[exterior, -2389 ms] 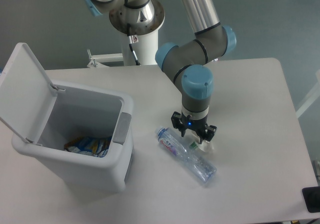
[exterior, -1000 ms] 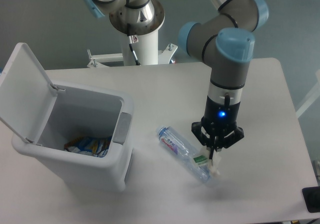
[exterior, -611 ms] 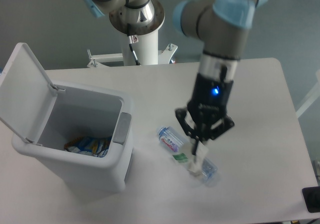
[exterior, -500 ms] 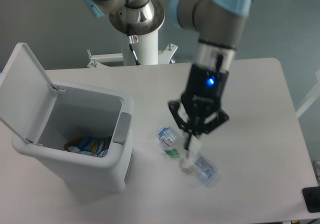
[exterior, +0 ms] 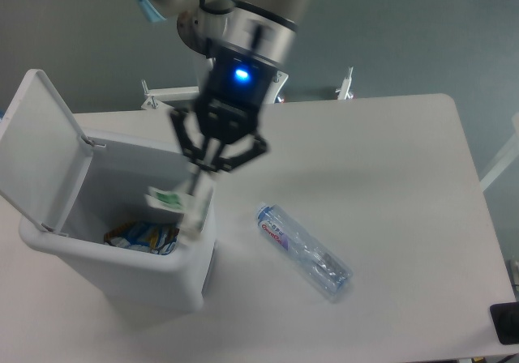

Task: Place the trash in the trash can
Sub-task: 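Lift the wrapper and carry it over the grey bin, then release, then move the open gripper back over the clear plastic bottle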

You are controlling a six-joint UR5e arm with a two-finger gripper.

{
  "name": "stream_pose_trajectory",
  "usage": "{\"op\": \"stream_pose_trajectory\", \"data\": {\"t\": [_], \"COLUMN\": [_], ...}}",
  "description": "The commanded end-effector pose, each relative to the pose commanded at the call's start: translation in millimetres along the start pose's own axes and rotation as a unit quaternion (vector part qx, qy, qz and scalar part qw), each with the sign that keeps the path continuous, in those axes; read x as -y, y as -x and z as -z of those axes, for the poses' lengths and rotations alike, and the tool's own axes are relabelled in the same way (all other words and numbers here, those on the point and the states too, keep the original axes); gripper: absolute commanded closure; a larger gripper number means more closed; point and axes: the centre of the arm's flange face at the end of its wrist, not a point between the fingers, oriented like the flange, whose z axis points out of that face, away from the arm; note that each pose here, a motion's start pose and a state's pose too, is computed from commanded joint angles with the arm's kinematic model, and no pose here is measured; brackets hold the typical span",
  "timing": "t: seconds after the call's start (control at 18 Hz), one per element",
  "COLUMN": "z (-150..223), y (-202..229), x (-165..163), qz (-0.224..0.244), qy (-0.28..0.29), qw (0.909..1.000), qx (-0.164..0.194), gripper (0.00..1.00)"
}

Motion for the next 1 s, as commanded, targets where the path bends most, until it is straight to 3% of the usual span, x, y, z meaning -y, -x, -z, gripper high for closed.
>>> {"op": "stream_pose_trajectory", "data": {"t": [0.06, 0.17, 0.44, 0.67, 1.0], "z": [-1, -3, -1, 7, -1], "y": [-1, 0, 29, 128, 276], "x": [0, 0, -3, -31, -77], "qz": [-0.002, -0.003, 0.018, 0.106, 0.182], "qy": [-0.001, -0.001, -0.001, 0.003, 0.021], "qw": [1.0, 1.0, 0.9998, 0.993, 0.9784], "qx": [-0.003, -0.003, 0.013, 0.053, 0.096], "gripper": [0.21, 0.02, 0.0, 0.0, 0.0]}}
